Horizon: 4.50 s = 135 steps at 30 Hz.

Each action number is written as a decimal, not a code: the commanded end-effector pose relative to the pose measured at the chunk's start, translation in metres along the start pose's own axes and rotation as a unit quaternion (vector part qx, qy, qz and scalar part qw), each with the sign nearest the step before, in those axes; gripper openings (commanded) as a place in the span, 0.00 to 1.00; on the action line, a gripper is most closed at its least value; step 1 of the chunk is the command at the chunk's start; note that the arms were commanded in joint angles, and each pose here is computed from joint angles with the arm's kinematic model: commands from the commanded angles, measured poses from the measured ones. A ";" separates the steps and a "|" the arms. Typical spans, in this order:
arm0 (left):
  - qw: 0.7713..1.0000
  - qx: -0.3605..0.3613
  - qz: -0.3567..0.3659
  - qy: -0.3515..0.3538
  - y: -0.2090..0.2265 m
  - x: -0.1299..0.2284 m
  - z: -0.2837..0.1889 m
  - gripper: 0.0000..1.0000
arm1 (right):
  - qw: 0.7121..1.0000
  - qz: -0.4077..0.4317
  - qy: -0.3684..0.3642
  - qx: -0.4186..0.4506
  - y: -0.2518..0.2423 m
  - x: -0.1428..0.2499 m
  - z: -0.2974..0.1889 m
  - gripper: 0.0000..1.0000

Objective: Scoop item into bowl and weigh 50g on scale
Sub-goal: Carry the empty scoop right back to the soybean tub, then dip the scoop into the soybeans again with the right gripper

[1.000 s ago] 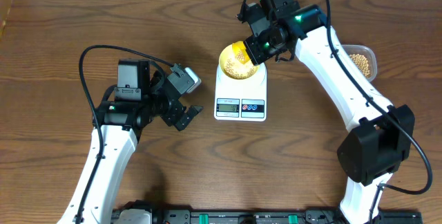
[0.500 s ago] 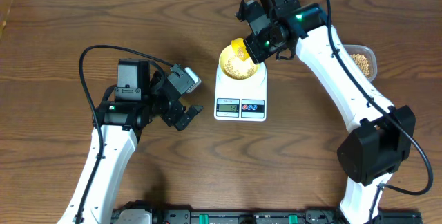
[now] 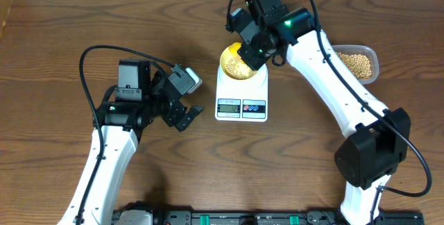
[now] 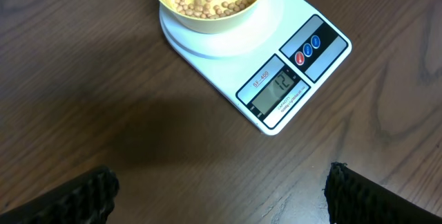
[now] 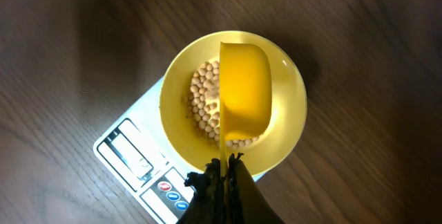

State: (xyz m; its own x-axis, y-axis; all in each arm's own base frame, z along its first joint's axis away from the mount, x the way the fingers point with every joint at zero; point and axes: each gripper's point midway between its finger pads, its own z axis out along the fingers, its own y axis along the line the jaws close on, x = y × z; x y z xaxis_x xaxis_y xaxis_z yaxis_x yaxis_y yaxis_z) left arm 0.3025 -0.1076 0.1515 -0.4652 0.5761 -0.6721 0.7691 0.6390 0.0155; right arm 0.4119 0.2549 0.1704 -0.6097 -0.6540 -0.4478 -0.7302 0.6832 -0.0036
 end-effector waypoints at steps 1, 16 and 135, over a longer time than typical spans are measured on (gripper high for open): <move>1.000 -0.001 0.006 0.004 0.002 0.002 0.001 0.98 | 1.000 -0.014 -0.002 0.011 -0.004 -0.005 -0.003 0.01; 1.000 -0.001 0.006 0.004 0.002 0.002 0.001 0.98 | 0.998 -0.044 0.003 0.049 -0.006 -0.010 -0.007 0.01; 1.000 -0.001 0.006 0.004 0.002 0.002 0.001 0.98 | 0.848 0.457 -0.143 -0.226 -0.179 0.157 -0.109 0.01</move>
State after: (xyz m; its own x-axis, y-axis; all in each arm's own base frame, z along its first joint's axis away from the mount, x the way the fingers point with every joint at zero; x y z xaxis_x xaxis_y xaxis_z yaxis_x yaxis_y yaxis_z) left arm 0.3025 -0.1076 0.1515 -0.4649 0.5764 -0.6721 0.7693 0.6387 0.0157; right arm 0.4061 -0.0290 0.1639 -0.9467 0.2640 -0.1844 0.0523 0.6912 0.7207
